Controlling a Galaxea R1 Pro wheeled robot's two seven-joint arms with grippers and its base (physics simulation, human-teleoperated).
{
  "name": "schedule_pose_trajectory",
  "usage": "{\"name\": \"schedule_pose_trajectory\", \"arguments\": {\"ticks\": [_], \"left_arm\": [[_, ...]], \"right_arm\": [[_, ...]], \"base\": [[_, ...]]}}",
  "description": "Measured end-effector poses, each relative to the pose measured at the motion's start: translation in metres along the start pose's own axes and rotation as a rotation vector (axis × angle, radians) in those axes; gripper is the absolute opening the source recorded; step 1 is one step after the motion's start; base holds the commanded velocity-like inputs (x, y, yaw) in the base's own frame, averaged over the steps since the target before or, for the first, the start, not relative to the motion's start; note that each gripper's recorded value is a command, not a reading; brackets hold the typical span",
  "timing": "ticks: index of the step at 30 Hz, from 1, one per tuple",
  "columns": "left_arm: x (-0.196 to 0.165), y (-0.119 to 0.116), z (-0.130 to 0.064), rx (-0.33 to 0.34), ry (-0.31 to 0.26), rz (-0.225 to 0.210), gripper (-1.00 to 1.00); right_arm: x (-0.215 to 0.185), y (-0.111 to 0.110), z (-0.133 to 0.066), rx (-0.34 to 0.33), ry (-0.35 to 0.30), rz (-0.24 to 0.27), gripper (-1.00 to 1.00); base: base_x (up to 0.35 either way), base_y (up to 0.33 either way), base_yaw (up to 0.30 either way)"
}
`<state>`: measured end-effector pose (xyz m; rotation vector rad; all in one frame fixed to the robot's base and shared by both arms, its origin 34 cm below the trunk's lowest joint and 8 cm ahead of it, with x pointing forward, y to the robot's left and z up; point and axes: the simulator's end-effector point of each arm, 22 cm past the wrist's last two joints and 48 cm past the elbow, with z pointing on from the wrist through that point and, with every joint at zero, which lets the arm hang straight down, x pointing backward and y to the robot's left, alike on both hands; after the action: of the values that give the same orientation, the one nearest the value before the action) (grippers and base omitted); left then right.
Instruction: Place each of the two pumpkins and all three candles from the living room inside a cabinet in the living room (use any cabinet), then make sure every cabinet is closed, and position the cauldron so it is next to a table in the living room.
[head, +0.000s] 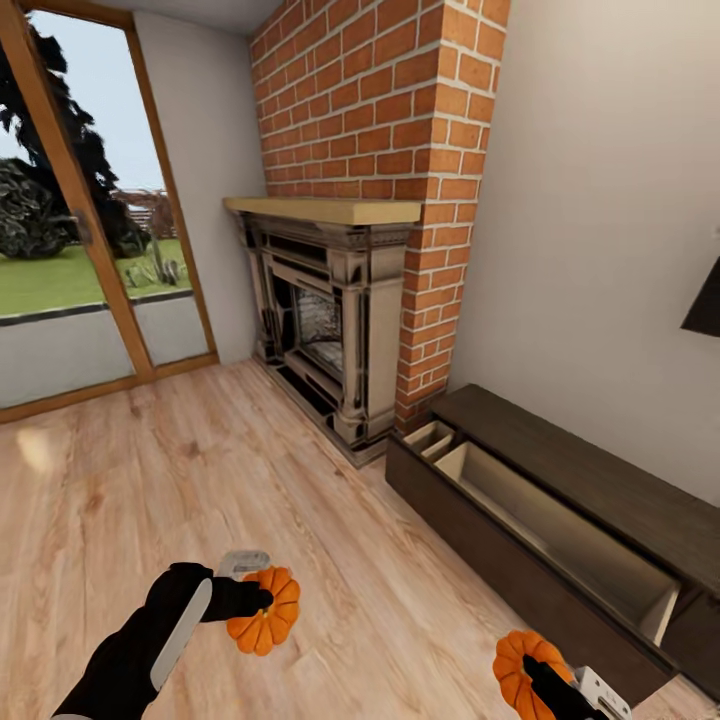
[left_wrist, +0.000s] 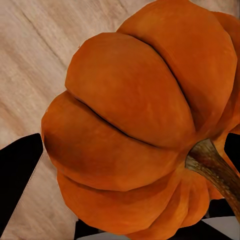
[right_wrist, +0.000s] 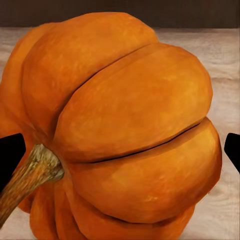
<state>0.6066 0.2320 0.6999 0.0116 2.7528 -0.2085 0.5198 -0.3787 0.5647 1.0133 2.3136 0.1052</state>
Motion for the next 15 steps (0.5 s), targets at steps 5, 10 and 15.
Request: {"name": "schedule_pose_trajectory", "arguments": {"ticks": [5,10,15], "left_arm": [[-0.0003,-0.0003,-0.0002,0.001,-0.001,0.0,-1.0],[-0.0003,-0.0006,-0.0003,0.001,-0.001,0.0,-1.0],[-0.0008,0.0005,-0.001,-0.001,-0.002,0.001,-1.0]], "right_arm": [[-0.0002,-0.0006,0.0,0.001,-0.001,0.008,-1.0],[-0.0003,-0.0003,-0.0001,0.0,-0.002,0.007,-1.0],[-0.001,-0.0002,-0.0004,0.001,-0.003,0.008,-1.0]], "base": [[0.299,0.11,-0.28],[0.3,0.116,-0.28],[0.299,0.141,-0.28]]}}
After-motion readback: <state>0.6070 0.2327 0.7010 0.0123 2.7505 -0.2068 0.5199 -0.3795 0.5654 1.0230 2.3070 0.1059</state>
